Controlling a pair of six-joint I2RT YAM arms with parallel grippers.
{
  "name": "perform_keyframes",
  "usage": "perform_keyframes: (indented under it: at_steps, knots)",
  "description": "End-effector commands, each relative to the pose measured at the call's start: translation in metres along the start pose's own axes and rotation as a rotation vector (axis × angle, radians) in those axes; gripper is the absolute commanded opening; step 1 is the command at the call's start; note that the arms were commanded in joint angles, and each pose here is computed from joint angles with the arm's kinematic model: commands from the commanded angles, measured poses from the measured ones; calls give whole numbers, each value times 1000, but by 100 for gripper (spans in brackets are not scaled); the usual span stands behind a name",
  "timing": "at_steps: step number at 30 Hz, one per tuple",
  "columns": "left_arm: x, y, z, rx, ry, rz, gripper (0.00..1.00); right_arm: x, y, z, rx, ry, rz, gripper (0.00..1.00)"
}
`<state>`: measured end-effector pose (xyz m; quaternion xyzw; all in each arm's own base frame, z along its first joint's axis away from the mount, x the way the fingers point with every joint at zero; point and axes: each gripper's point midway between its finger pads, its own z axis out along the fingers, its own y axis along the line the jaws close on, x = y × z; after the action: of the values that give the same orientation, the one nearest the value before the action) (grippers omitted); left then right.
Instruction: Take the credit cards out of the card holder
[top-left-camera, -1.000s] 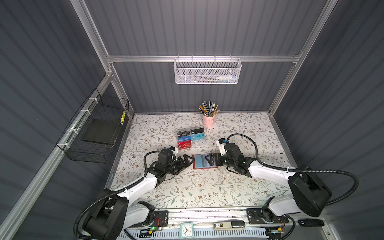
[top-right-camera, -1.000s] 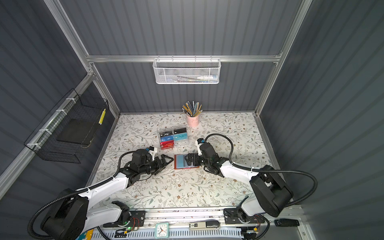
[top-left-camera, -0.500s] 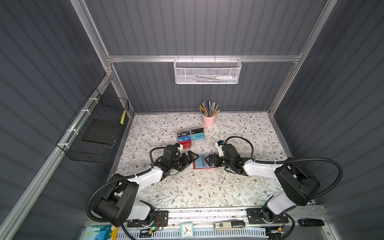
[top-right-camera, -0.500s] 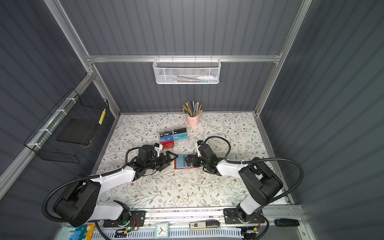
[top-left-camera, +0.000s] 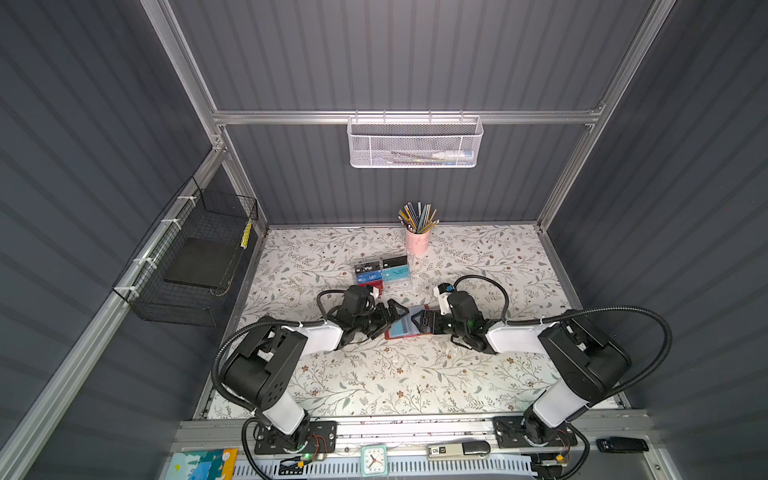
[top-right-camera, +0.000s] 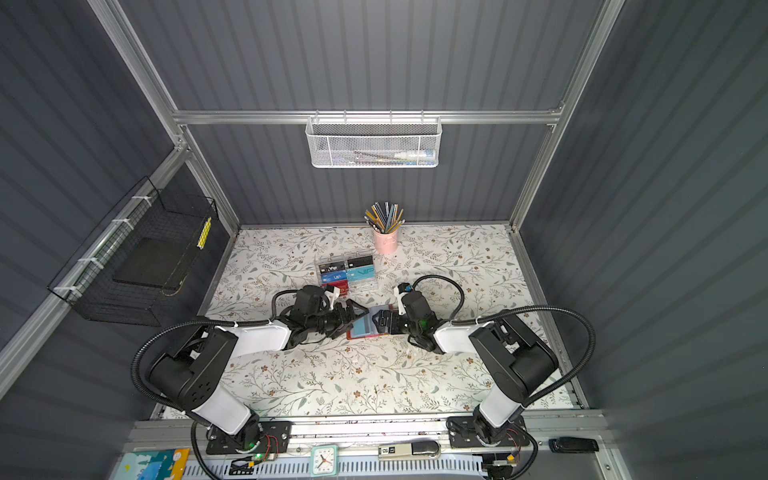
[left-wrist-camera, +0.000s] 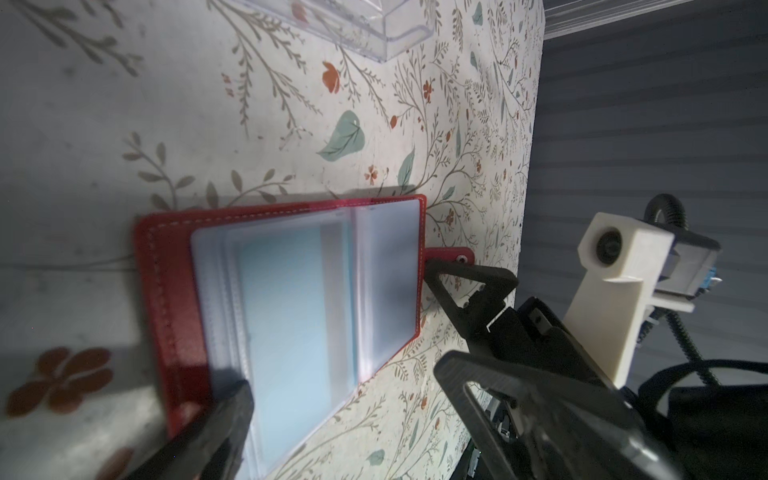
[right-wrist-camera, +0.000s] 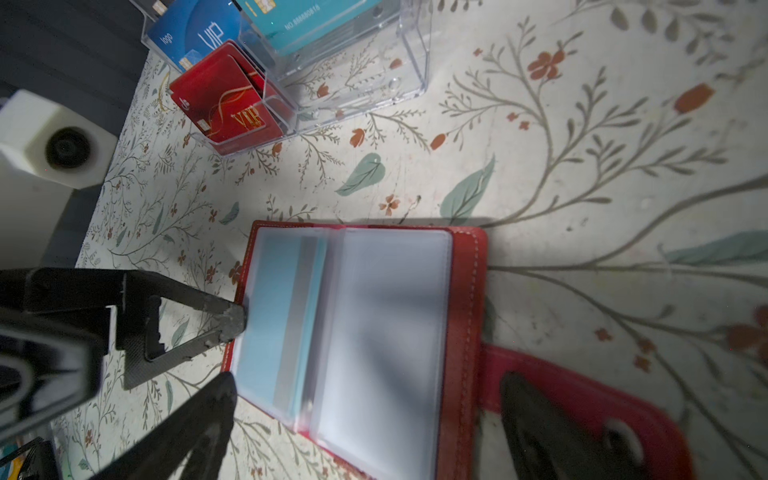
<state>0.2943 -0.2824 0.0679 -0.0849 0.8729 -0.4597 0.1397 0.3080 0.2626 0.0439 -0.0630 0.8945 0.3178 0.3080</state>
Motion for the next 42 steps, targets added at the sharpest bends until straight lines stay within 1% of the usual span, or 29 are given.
perform_keyframes:
  at_steps: [1, 14, 21, 31, 42]
  knots:
    - [-6, -4, 4, -1, -12, 6, 100, 25, -15, 3, 25, 66, 39, 99]
    - [-5, 18, 2, -103, -29, -17, 100, 40, -23, 7, 25, 88, 65, 99]
    - [-5, 22, 4, -116, -28, -33, 100, 42, -24, 7, 21, 88, 77, 99]
    - [-6, 10, 15, -20, -19, -58, 100, 52, -26, 13, 2, 106, 106, 99]
    - [-9, -6, 11, 50, -45, -58, 100, 60, -28, 21, -9, 122, 129, 99]
